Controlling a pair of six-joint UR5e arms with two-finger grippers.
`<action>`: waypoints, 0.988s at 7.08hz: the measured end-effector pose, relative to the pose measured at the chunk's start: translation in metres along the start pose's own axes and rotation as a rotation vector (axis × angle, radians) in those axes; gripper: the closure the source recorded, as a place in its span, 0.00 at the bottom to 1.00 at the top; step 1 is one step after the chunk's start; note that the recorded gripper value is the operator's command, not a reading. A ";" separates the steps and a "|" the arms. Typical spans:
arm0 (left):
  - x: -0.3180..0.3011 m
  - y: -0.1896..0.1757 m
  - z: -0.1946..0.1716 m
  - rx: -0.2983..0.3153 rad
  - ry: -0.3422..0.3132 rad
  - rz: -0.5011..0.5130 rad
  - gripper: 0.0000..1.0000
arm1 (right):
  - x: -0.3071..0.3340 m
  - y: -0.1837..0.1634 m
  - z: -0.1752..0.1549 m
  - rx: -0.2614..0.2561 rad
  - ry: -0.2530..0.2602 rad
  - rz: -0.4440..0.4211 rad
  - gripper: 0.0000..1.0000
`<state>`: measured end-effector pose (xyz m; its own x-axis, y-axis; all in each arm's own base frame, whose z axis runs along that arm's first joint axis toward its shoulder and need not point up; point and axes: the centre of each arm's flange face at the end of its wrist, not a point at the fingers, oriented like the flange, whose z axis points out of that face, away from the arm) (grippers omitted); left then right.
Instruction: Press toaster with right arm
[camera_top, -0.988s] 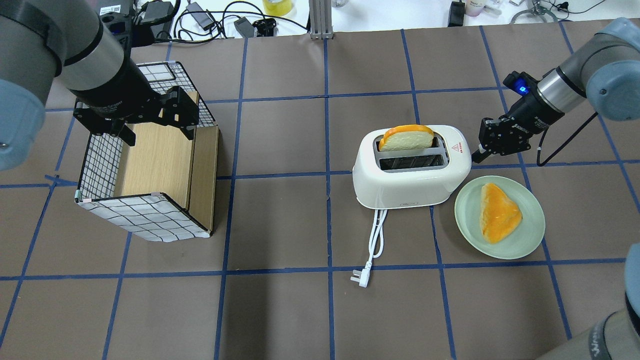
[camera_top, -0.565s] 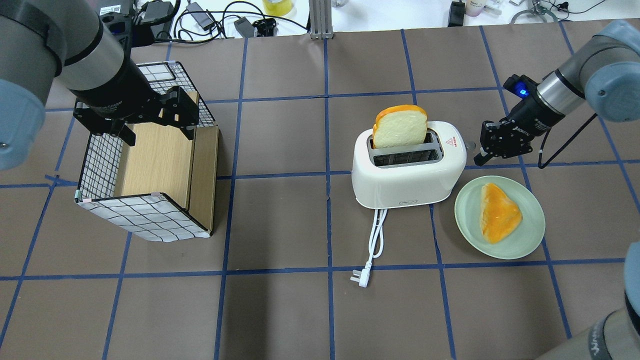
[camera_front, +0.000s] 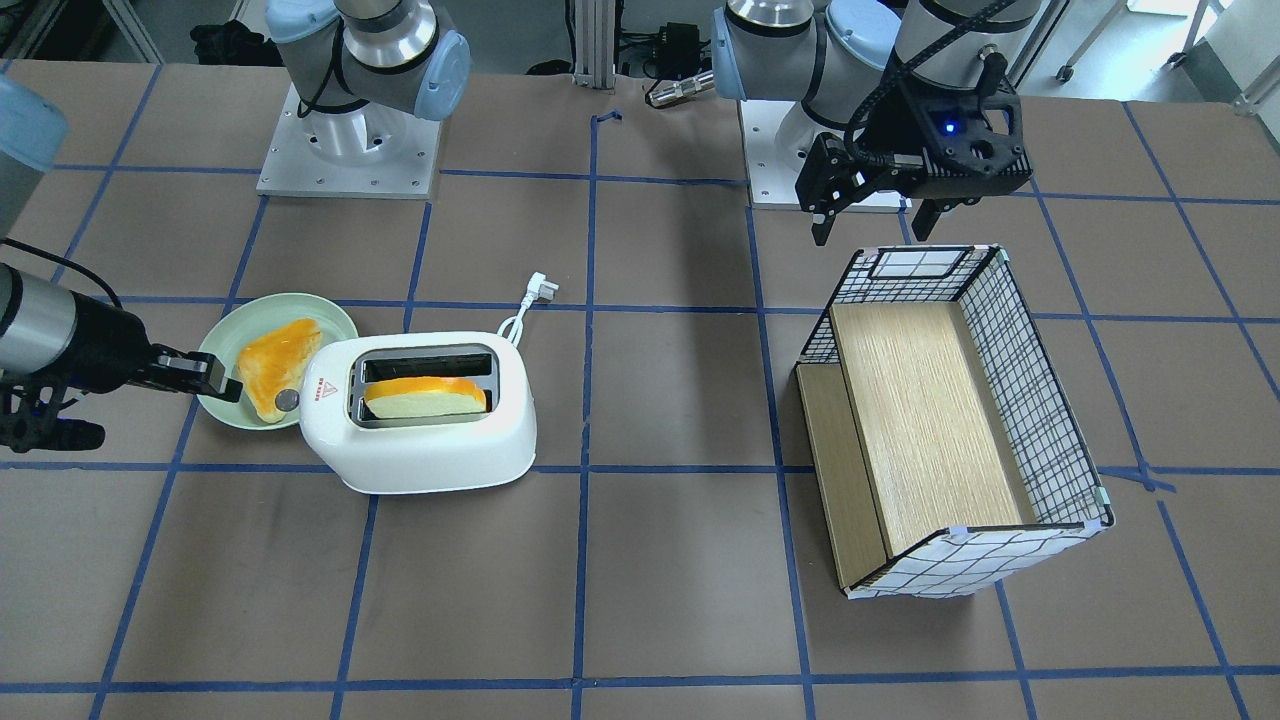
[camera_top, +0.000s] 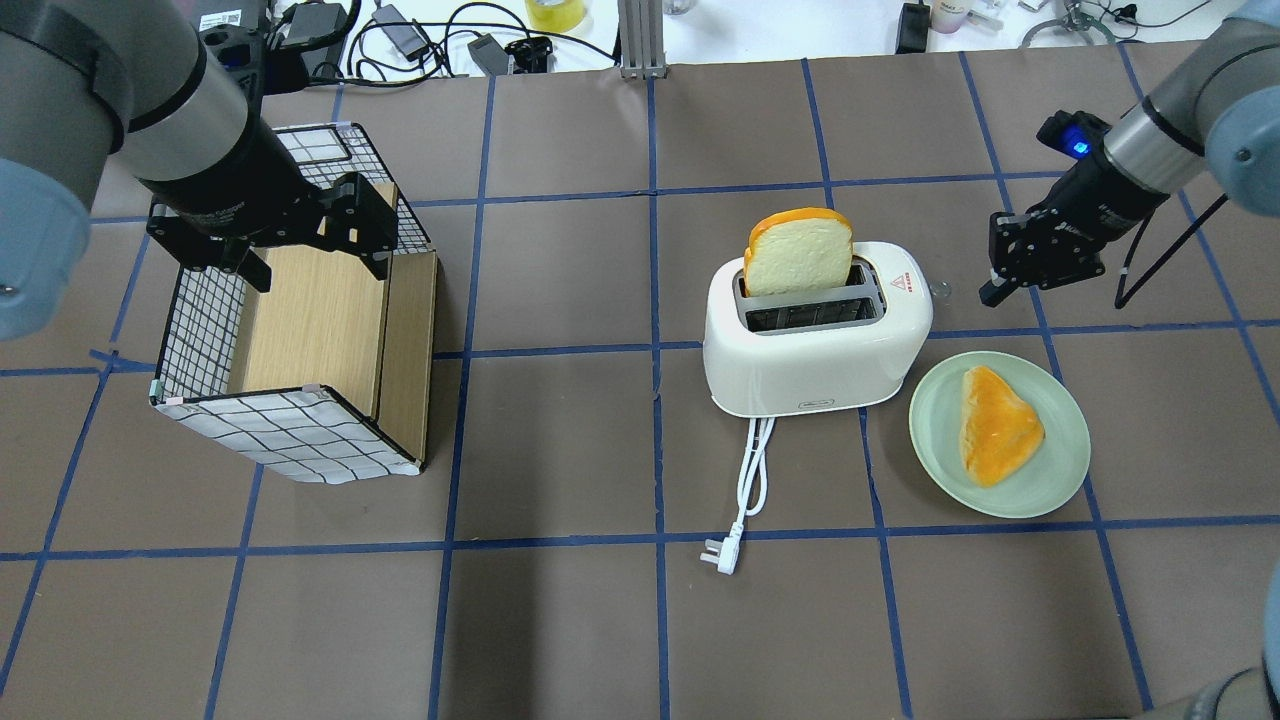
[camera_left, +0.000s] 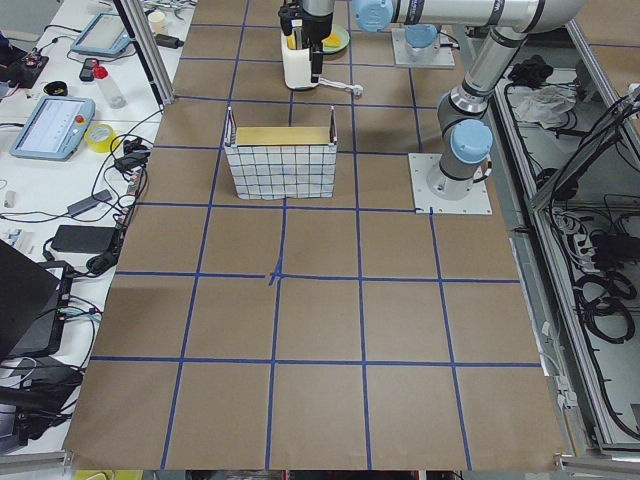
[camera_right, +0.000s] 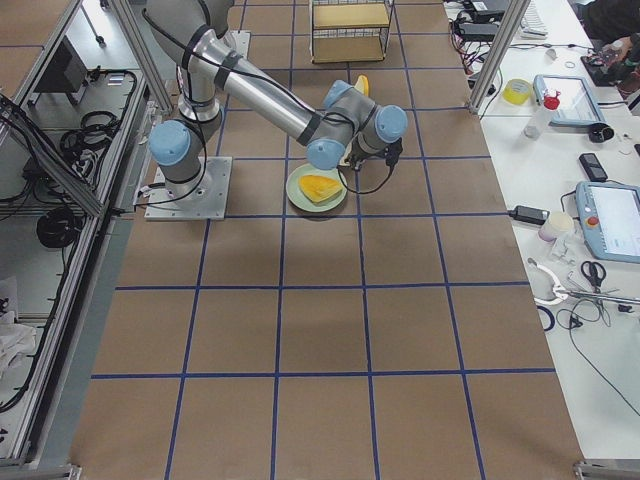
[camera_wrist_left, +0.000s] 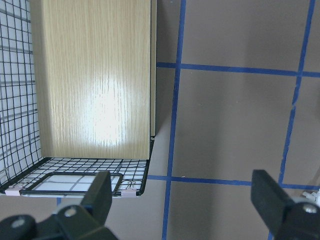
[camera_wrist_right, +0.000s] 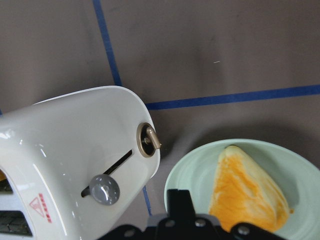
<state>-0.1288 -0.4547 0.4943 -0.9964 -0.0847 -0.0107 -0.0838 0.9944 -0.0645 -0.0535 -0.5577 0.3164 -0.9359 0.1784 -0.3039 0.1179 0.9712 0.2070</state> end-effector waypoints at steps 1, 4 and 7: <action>0.000 0.000 0.000 0.000 0.000 0.000 0.00 | -0.004 0.009 -0.025 0.036 0.062 -0.008 0.80; 0.000 0.000 0.000 0.000 0.000 0.000 0.00 | -0.022 0.047 -0.089 0.145 0.192 -0.031 0.54; 0.000 0.000 0.000 0.000 0.000 0.000 0.00 | -0.040 0.079 -0.130 0.227 0.254 -0.046 0.08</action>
<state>-0.1288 -0.4547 0.4943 -0.9964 -0.0846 -0.0108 -0.0838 0.9944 -0.0645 -0.0499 -0.5087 0.4656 -0.9913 0.1166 -0.0613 0.1181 0.9927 -0.0225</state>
